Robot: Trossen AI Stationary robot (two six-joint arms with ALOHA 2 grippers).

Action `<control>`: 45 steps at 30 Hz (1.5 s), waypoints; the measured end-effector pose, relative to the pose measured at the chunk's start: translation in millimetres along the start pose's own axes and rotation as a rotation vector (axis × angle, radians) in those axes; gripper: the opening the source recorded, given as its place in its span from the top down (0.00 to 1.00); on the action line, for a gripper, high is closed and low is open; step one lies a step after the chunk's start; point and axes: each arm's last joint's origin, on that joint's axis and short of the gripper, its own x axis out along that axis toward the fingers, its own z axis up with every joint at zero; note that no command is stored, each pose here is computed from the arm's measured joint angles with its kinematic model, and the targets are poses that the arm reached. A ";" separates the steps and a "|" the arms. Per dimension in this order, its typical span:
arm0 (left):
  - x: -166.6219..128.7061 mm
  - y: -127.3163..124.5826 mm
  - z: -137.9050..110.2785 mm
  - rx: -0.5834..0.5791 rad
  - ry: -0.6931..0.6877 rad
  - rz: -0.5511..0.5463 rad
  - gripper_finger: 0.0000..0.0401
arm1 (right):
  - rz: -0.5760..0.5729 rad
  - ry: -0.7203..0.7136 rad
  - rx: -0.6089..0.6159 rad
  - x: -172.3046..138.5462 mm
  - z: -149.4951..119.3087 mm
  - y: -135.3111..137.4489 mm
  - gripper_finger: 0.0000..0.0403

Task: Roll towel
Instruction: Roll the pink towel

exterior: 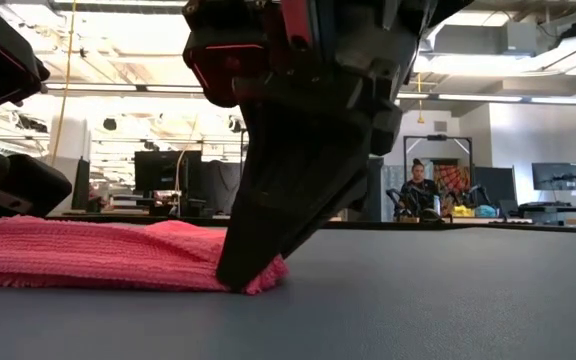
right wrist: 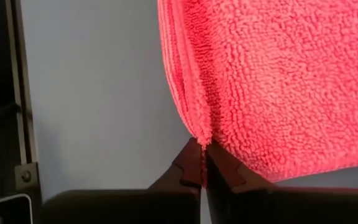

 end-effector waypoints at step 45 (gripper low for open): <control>-17.1 12.1 30.9 -0.215 0.050 -0.058 1.00 | -0.337 -0.383 -0.656 -23.0 -26.7 57.4 0.53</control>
